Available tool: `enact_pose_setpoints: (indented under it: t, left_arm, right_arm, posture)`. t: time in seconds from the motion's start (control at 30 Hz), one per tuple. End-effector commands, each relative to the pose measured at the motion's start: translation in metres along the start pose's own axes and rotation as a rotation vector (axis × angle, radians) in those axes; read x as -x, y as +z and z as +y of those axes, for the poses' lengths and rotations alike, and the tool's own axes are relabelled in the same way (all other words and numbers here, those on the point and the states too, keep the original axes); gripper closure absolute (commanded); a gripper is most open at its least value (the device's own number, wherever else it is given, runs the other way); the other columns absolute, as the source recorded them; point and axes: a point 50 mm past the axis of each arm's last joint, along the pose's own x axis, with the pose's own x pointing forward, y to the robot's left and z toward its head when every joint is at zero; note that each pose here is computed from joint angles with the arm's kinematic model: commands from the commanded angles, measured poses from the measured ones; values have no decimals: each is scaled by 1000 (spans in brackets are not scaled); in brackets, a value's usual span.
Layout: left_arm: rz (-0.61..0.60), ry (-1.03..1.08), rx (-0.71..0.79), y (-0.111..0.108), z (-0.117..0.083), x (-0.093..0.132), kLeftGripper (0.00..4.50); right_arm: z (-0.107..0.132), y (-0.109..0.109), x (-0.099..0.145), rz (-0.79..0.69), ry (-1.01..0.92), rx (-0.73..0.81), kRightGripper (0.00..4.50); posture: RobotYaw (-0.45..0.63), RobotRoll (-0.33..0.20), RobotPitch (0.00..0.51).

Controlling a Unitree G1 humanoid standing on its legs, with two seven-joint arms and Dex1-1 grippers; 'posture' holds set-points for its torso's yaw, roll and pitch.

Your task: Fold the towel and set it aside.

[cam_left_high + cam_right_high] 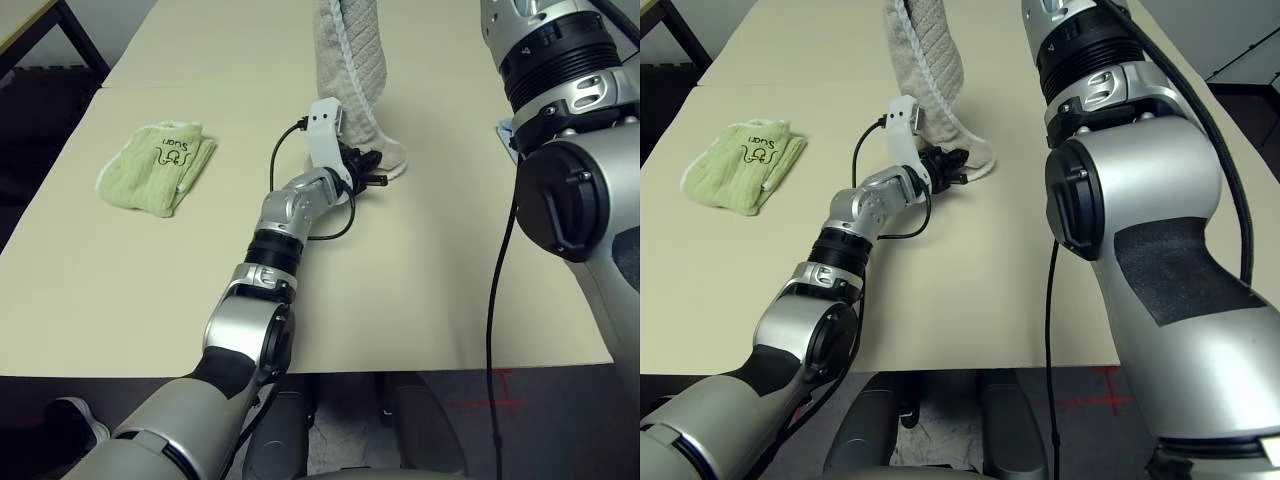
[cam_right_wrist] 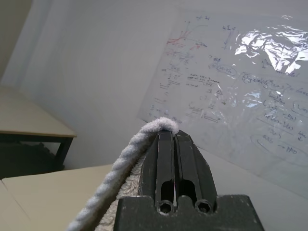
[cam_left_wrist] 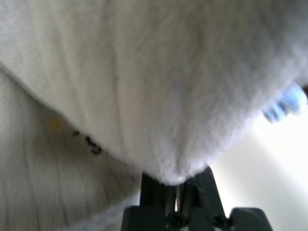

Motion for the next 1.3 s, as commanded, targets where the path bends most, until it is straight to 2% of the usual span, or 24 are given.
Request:
enact_pose_setpoints:
  t: [0.03, 0.17, 0.27, 0.3, 0.37, 0.47, 0.57, 0.7, 0.8, 0.9, 1.13, 1.3]
  left_arm:
    - [123, -193, -45, -3, -1, 40, 4454]
    - [245, -280, -103, -1, 14, 85, 4454]
    - [272, -231, -141, 7, 32, 99, 4454]
    - [261, -149, -188, 12, 44, 100, 4261]
    - [242, -52, -256, 18, 58, 100, 3778]
    - [228, 34, -356, 20, 67, 98, 2728]
    - [264, 76, -440, 15, 69, 101, 1532]
    - [293, 159, -652, 14, 67, 110, 10]
    - [235, 204, -813, 25, 53, 114, 10]
    - [190, 211, -895, 31, 39, 116, 10]
    - [96, 248, -1010, 49, 18, 121, 10]
    - [124, 97, -1004, 46, -8, 120, 10]
  right_arm:
    - [-9, -2, 5, 19, -10, 39, 4500]
    - [-23, -9, 15, 64, -36, 85, 4500]
    - [-31, -13, 22, 93, -47, 113, 4500]
    - [-33, -15, 25, 102, -46, 120, 4500]
    - [-34, -17, 27, 113, -42, 127, 4500]
    - [-32, -20, 29, 117, -27, 123, 4500]
    - [-32, -20, 29, 113, -22, 123, 4500]
    - [-32, -18, 29, 104, -17, 124, 4500]
    - [-30, -21, 30, 115, -12, 119, 4500]
    - [-28, -26, 31, 130, -6, 111, 4500]
    - [-22, -33, 32, 147, 4, 91, 4500]
    - [-20, -34, 32, 148, 8, 86, 4500]
  posture:
    - [68, 0, 196]
    - [72, 0, 195]
    - [70, 0, 193]
    - [67, 0, 192]
    - [63, 0, 190]
    - [64, 0, 190]
    - [72, 0, 188]
    - [80, 0, 185]
    - [86, 0, 186]
    - [86, 0, 186]
    - [111, 0, 190]
    - [118, 0, 187]
